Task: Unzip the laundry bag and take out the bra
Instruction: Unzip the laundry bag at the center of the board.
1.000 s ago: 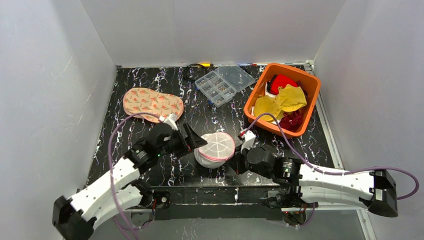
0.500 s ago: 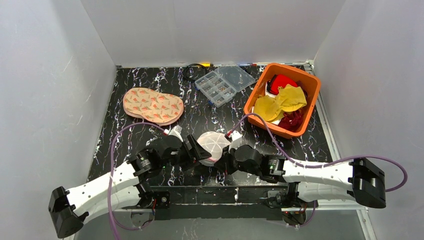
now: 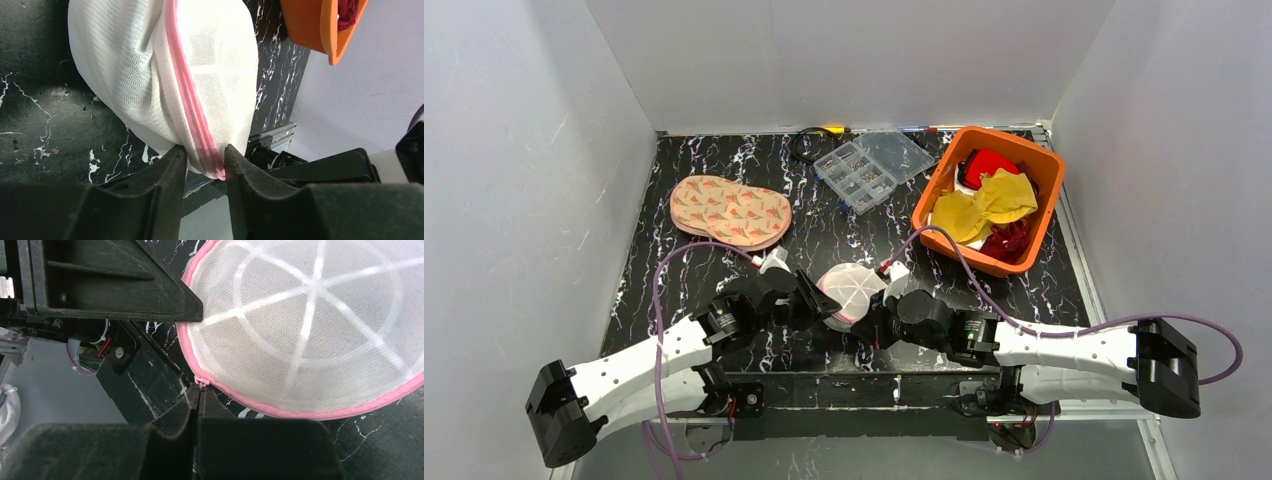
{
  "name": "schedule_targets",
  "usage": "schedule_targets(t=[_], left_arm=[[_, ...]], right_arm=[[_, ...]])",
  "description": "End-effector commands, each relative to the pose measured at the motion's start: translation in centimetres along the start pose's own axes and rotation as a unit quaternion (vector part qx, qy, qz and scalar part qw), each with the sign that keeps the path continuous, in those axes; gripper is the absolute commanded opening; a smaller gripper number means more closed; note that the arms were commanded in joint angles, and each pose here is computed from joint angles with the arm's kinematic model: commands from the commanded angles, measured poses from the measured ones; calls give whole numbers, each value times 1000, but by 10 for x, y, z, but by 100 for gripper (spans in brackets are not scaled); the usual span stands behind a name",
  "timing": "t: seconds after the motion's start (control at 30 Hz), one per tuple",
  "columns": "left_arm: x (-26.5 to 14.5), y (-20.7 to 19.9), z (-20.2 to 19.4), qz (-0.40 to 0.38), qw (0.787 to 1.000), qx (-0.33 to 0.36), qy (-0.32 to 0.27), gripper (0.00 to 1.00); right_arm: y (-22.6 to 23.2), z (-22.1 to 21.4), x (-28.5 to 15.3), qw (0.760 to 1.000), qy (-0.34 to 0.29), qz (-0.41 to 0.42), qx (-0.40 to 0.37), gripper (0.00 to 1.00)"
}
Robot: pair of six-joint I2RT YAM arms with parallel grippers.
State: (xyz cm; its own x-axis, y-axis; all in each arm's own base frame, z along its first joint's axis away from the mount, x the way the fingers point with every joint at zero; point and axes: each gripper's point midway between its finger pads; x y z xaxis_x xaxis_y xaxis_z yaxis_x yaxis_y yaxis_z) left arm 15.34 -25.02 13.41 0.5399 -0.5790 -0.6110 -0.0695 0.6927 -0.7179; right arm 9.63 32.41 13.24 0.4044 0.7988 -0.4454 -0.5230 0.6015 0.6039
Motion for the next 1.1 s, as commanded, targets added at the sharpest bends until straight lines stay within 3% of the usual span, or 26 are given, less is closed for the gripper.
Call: schedule_targets(t=[0.0,0.2,0.63,0.9,1.07], left_arm=[[0,-2,10,4,1000,3,-27,26],[-10,-1,21,10,999,11,-51,0],[-28,-23,43,-22,996,46,-68,0],[-4,-54,41,-136,988,64,48,0],[14,-41,41,-108,988,83,69,0]], right_arm=[[17,17,-4,999,-27,23,2,1],[7,23,-13,999,-36,-1,-8,1],[-44,37,-52,990,-81,-111,-24,1],[-57,35,-56,986,-78,-137,-49,1],[-54,23,-49,991,-61,-114,-43,1]])
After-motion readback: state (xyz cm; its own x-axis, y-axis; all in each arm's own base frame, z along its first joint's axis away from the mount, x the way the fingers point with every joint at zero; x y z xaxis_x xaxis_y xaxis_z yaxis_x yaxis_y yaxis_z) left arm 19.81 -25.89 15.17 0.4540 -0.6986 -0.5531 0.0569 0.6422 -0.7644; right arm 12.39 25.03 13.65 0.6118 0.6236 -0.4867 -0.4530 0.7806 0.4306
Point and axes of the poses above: each gripper's point midway between its finger pads, its own x axis out along the fingers, its own y axis along the line the jaws close on, z = x × y, and after that the axes turned 7 degrees about x, right-handed
